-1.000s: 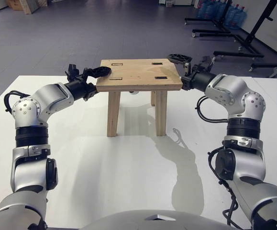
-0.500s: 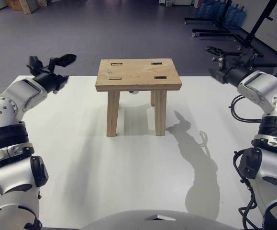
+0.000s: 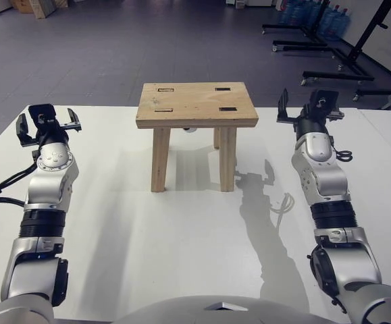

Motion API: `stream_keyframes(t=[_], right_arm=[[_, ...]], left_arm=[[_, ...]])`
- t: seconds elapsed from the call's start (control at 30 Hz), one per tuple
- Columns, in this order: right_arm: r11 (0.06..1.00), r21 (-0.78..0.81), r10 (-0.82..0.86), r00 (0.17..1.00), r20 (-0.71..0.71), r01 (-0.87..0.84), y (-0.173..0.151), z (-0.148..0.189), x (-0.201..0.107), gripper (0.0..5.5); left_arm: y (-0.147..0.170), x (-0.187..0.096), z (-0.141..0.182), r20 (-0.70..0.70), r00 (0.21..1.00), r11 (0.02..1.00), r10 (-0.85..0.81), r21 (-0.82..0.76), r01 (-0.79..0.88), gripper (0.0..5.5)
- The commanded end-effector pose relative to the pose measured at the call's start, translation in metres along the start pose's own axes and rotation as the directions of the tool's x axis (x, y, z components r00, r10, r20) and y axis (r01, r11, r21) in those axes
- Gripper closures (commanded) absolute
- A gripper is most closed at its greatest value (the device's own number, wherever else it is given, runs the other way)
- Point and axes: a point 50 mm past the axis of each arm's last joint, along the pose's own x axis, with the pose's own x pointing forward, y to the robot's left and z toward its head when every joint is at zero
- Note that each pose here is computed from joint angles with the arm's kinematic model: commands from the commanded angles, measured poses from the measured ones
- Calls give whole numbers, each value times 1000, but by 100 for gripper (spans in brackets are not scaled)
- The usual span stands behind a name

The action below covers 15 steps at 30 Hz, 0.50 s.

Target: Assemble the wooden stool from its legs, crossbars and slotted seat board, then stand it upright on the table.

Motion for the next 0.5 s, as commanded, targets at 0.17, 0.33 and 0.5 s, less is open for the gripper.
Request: stream_keyframes(t=[0.17, 0.33, 0.5], right_arm=[[995, 99, 7, 1000, -3, -7, -11, -7, 5, 10], [996, 81, 36, 999, 0, -36, -9, -10, 7, 10], [994, 102, 35, 999, -10, -34, -9, -15, 8, 10]], left_arm=[[-16, -5, 3, 24, 998, 995, -61, -72, 62, 12], [-14, -6, 3, 43, 997, 996, -71, -55, 73, 12], [-15, -5, 6, 64, 995, 996, -81, -41, 83, 12]])
